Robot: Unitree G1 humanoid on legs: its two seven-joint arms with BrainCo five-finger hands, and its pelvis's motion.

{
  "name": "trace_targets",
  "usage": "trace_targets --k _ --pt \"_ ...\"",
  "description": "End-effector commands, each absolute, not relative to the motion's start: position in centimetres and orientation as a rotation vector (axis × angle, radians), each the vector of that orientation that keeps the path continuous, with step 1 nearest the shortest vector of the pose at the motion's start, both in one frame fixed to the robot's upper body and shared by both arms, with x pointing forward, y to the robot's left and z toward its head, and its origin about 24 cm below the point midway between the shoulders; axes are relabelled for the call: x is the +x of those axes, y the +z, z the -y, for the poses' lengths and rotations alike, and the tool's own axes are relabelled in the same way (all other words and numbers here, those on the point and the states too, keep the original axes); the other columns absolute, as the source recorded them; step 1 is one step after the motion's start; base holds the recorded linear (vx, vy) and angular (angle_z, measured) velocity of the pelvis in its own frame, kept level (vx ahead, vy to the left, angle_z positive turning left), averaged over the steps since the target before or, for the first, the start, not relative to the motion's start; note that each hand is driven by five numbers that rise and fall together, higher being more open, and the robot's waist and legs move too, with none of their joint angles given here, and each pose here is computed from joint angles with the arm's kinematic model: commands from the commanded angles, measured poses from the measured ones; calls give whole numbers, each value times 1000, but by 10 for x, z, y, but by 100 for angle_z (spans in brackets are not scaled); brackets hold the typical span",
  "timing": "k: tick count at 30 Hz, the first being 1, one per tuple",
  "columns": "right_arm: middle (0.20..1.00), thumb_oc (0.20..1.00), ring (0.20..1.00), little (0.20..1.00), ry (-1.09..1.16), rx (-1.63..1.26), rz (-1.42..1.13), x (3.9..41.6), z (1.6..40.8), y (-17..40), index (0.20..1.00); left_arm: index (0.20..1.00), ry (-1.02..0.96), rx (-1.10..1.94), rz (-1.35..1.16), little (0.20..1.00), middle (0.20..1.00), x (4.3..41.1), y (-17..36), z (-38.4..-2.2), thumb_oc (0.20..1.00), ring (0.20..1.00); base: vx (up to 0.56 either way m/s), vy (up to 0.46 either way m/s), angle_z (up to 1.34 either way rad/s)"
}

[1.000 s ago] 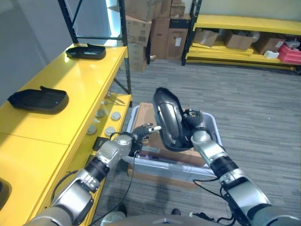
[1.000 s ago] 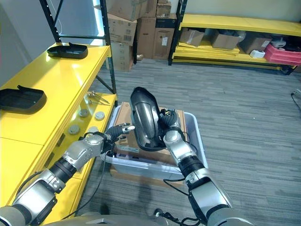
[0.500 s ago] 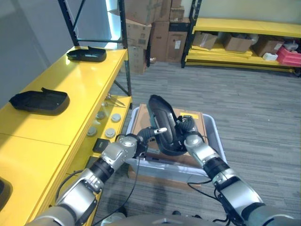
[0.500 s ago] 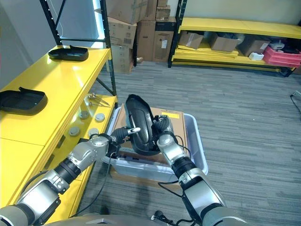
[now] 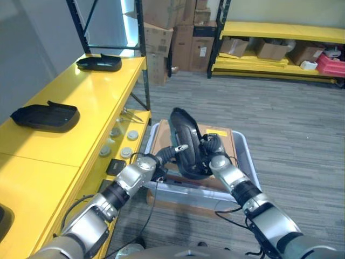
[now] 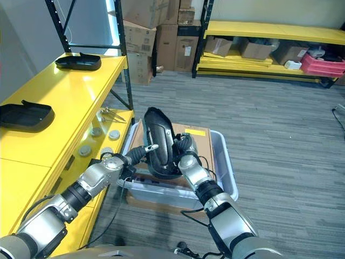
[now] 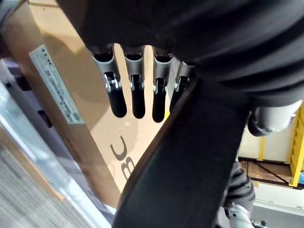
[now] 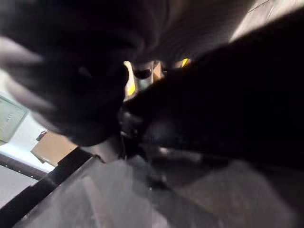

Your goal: Move parts from the plastic box to the shelf.

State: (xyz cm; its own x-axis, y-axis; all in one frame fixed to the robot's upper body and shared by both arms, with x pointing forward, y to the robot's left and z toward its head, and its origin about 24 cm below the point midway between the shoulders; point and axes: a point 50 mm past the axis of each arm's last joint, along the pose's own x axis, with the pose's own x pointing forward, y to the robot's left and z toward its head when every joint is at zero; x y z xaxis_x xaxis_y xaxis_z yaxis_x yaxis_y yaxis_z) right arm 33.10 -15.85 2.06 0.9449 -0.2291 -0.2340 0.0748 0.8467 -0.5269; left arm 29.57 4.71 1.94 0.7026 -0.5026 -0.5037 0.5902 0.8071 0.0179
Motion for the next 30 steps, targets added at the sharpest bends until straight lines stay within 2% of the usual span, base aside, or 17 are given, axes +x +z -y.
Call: trace_targets --k 1,17,18,19,20,25,30 --pt "200 200 200 200 -125 -553 -129 358 128 63 200 200 -722 182 -311 200 200 309 63 2 200 200 0 0 0" --pt "200 200 200 200 -168 -333 -167 358 120 67 200 200 -683 110 -254 200 200 310 78 6 200 200 0 0 0" --pt "266 266 266 266 -171 -308 -165 359 119 68 266 200 -677 106 -252 200 200 310 79 5 200 200 0 0 0" --pt "410 410 410 410 -173 -282 -166 359 118 68 410 200 -673 100 -252 200 200 310 79 5 200 200 0 0 0" --pt "1000 1000 1000 1000 -177 -243 -169 359 117 70 1000 200 -665 90 -248 200 200 311 81 6 200 200 0 0 0" --pt "1000 1000 1000 1000 -230 -97 -169 358 118 73 1000 200 -618 37 -225 200 200 315 87 1 200 200 0 0 0" --pt "1000 1000 1000 1000 -304 -11 -146 356 145 77 1000 200 -512 6 -197 200 200 323 94 -19 200 200 -5 7 -2"
